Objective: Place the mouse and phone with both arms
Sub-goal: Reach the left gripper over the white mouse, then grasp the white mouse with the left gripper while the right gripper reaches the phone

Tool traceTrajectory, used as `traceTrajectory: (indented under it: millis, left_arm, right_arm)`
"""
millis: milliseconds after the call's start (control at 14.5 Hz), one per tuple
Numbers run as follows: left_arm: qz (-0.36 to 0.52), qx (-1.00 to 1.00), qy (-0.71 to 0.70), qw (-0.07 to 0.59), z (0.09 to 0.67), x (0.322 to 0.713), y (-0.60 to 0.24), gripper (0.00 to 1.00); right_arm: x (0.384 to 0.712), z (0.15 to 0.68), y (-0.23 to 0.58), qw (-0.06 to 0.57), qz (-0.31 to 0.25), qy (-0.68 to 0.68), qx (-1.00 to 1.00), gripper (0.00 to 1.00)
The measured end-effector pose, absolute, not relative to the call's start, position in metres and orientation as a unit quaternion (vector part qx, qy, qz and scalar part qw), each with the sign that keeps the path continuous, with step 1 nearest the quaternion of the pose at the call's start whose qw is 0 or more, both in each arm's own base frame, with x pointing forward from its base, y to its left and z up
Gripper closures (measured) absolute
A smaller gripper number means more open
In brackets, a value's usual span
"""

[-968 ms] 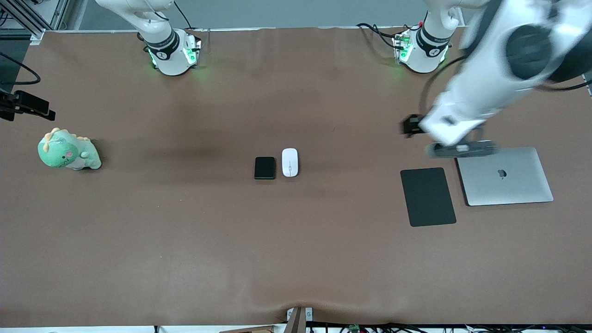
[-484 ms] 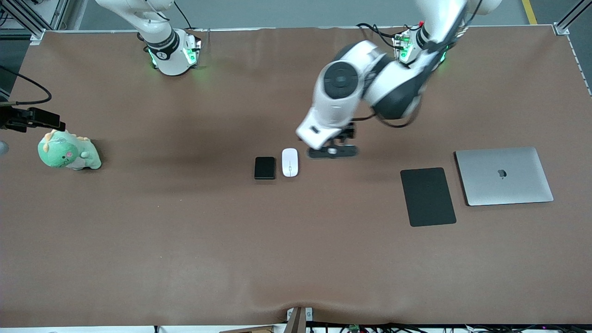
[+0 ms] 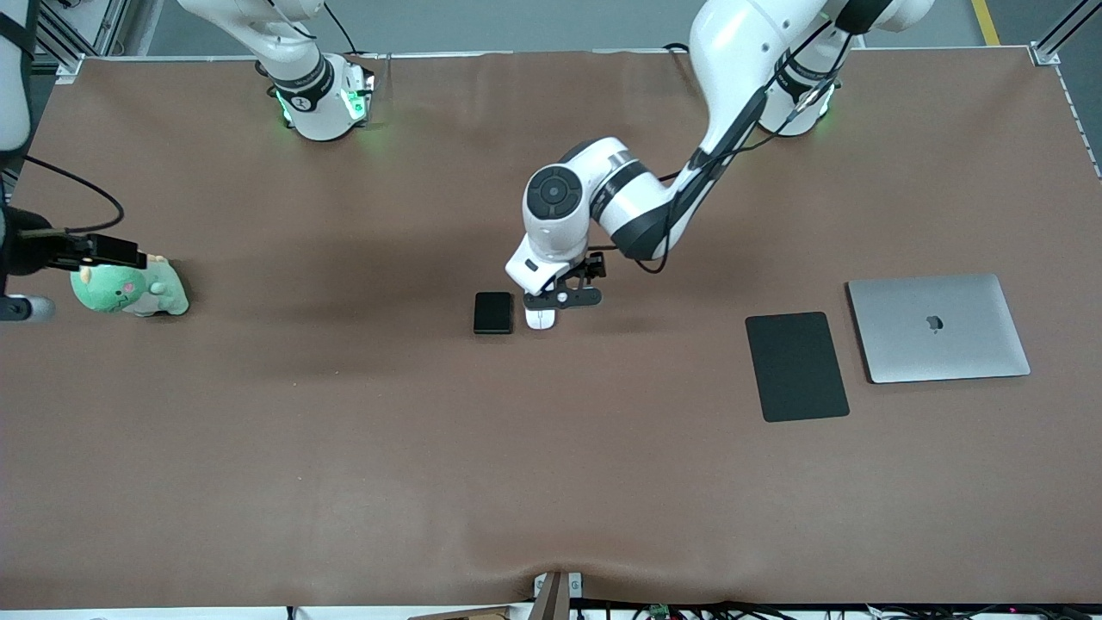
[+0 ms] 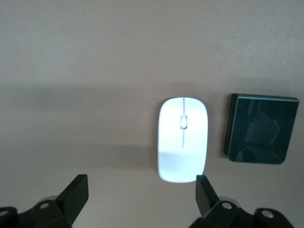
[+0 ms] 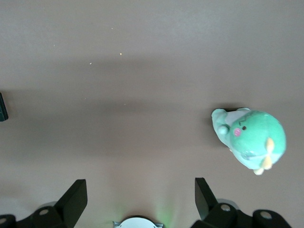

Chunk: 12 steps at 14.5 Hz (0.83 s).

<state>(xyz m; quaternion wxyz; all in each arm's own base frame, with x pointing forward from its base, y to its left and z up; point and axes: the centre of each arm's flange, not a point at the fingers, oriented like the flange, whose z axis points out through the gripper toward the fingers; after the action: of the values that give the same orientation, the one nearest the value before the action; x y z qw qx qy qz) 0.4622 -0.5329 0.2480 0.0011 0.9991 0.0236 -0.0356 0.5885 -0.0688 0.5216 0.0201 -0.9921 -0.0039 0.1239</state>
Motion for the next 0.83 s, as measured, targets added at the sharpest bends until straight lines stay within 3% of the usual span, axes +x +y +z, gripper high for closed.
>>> traceTrajectory:
  millis: [346, 829]
  left_arm:
    - [-0.031, 0.999, 0.022, 0.022, 0.211, 0.454, -0.546, 0.0]
    - [-0.034, 0.998, 0.047, 0.028, 0.182, 0.45, -0.549, 0.04]
  right_arm:
    - [0.593, 0.497, -0.048, 0.043, 0.117, 0.019, -0.992, 0.0]
    - [0.594, 0.474, 0.058, 0.025, 0.113, 0.029, -0.993, 0.0]
